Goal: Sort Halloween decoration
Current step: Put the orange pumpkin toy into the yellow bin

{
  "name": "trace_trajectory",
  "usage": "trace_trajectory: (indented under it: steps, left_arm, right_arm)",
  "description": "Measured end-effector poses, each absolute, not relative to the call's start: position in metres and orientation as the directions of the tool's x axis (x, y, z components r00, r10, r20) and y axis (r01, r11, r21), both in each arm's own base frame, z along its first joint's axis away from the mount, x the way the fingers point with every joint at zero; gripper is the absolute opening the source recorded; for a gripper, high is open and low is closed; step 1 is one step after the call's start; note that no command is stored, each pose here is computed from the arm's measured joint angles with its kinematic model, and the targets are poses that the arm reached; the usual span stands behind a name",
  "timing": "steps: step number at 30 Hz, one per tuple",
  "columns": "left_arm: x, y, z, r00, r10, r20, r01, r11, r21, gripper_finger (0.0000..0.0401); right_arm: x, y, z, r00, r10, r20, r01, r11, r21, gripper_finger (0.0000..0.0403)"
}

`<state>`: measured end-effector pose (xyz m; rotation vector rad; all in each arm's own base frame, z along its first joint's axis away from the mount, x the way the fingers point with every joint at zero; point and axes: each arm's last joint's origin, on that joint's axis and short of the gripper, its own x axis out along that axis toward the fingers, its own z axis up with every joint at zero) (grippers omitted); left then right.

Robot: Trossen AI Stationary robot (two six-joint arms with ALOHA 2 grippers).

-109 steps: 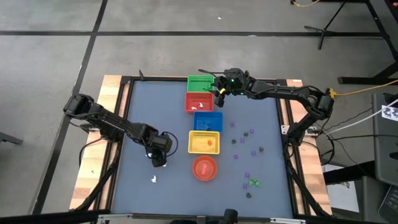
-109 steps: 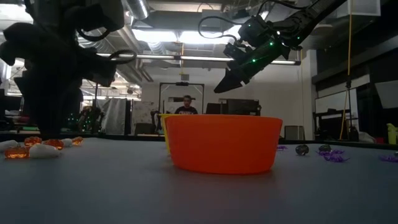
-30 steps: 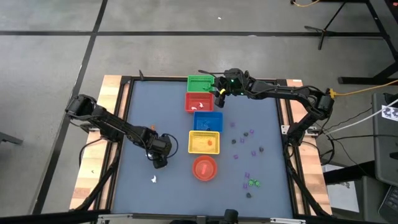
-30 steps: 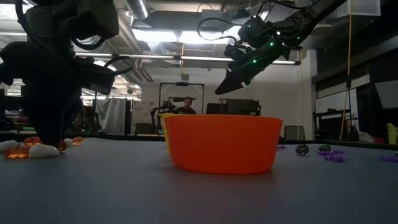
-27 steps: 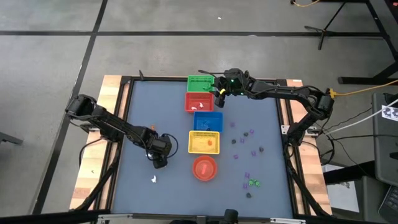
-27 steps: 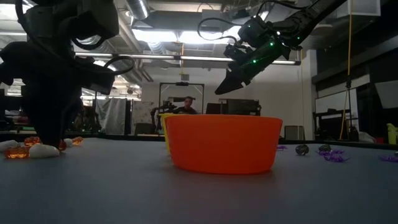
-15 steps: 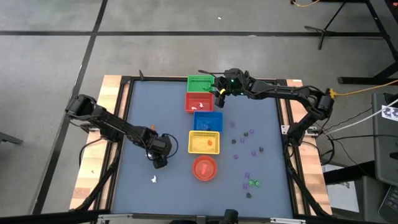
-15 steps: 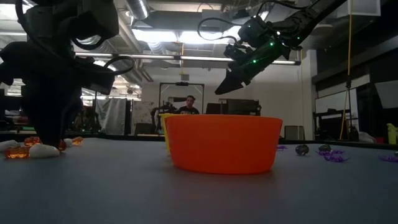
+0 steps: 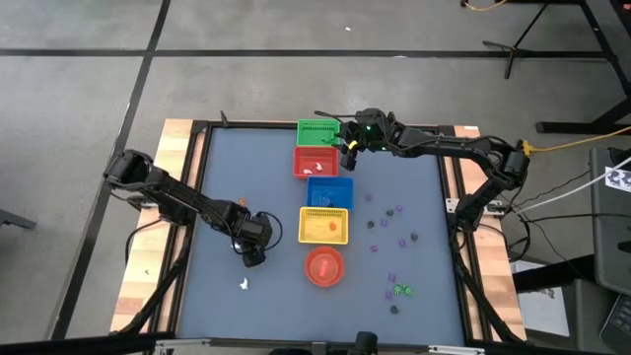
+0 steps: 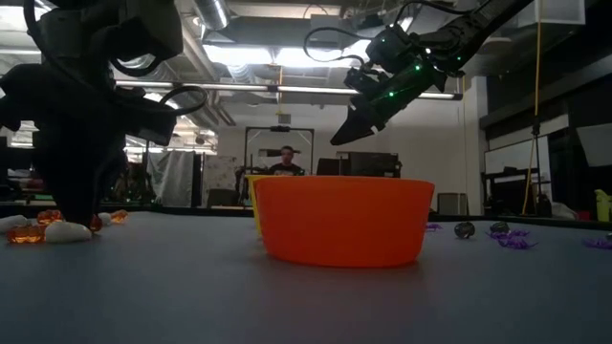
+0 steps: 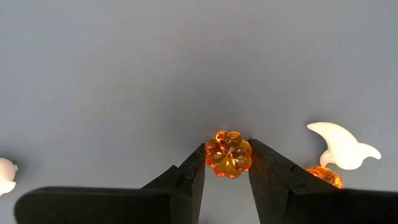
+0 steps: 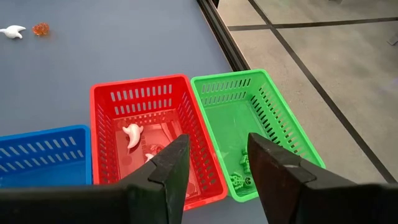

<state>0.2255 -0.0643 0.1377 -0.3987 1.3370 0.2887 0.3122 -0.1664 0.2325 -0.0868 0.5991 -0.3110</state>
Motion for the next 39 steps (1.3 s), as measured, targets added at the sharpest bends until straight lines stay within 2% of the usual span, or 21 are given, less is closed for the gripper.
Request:
trace_trajectory:
  steps: [15,27,39]
  left_arm:
    - [0.239,-0.064,0.142,0.348,-0.023,-0.937,-0.424,0.888,-0.179,0.0088]
    - [0.241,-0.056,0.143,0.345,-0.005,-0.939,-0.429,0.889,-0.162,0.0087]
    - [0.241,-0.056,0.144,0.343,-0.027,-0.939,-0.423,0.888,-0.18,0.0018]
  right_arm:
    - [0.312,-0.166,0.233,0.781,-0.313,-0.541,0.263,0.95,-0.17,0.016]
    - [0.312,-0.166,0.233,0.781,-0.313,-0.541,0.263,0.95,-0.17,0.016]
    - [0.312,-0.166,0.233,0.781,-0.313,-0.541,0.262,0.95,-0.17,0.016]
